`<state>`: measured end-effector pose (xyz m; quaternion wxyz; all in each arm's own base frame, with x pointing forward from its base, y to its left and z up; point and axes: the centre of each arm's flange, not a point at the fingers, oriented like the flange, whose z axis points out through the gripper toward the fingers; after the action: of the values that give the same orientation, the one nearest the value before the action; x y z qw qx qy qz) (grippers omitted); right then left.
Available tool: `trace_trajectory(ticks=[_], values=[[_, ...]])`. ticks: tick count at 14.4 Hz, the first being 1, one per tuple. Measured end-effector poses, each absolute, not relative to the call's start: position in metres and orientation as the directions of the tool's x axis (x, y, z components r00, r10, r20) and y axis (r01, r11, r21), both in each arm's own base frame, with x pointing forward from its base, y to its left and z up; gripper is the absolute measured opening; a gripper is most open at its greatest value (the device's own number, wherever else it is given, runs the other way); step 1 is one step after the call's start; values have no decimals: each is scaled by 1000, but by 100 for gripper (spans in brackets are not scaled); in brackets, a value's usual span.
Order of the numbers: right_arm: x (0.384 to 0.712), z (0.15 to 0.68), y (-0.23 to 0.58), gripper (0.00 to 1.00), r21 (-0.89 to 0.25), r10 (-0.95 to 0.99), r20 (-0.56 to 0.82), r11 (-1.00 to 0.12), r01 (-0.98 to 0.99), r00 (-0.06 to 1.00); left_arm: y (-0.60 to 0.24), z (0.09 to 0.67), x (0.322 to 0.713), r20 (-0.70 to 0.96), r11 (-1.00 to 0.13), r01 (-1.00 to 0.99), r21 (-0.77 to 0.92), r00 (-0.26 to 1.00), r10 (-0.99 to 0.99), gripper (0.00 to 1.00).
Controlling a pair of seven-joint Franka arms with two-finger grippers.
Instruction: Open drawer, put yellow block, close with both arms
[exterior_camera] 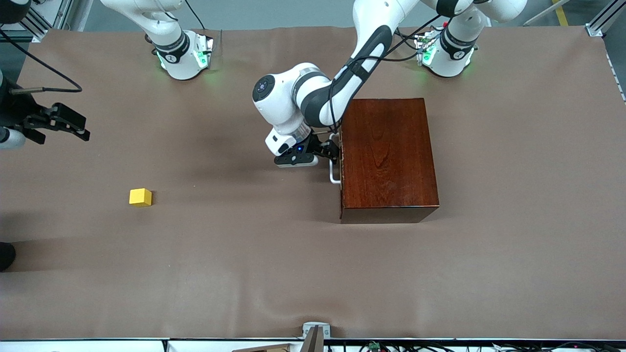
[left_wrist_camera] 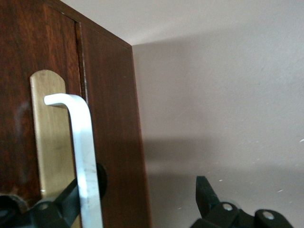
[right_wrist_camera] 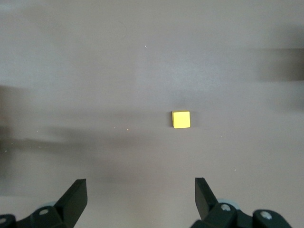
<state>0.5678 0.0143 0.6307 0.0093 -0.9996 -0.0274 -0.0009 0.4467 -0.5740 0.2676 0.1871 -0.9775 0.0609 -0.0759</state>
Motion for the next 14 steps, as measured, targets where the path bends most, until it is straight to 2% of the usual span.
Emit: trace_trajectory(ticks=[5, 14], values=[[586, 603, 10, 100, -22, 48, -22, -999, 47, 999, -595, 279, 440, 198, -965, 20, -261, 980, -33, 100], [622, 538, 0, 100, -30, 30, -58, -999, 29, 998, -621, 286, 419, 270, -979, 145, -146, 957, 102, 100]])
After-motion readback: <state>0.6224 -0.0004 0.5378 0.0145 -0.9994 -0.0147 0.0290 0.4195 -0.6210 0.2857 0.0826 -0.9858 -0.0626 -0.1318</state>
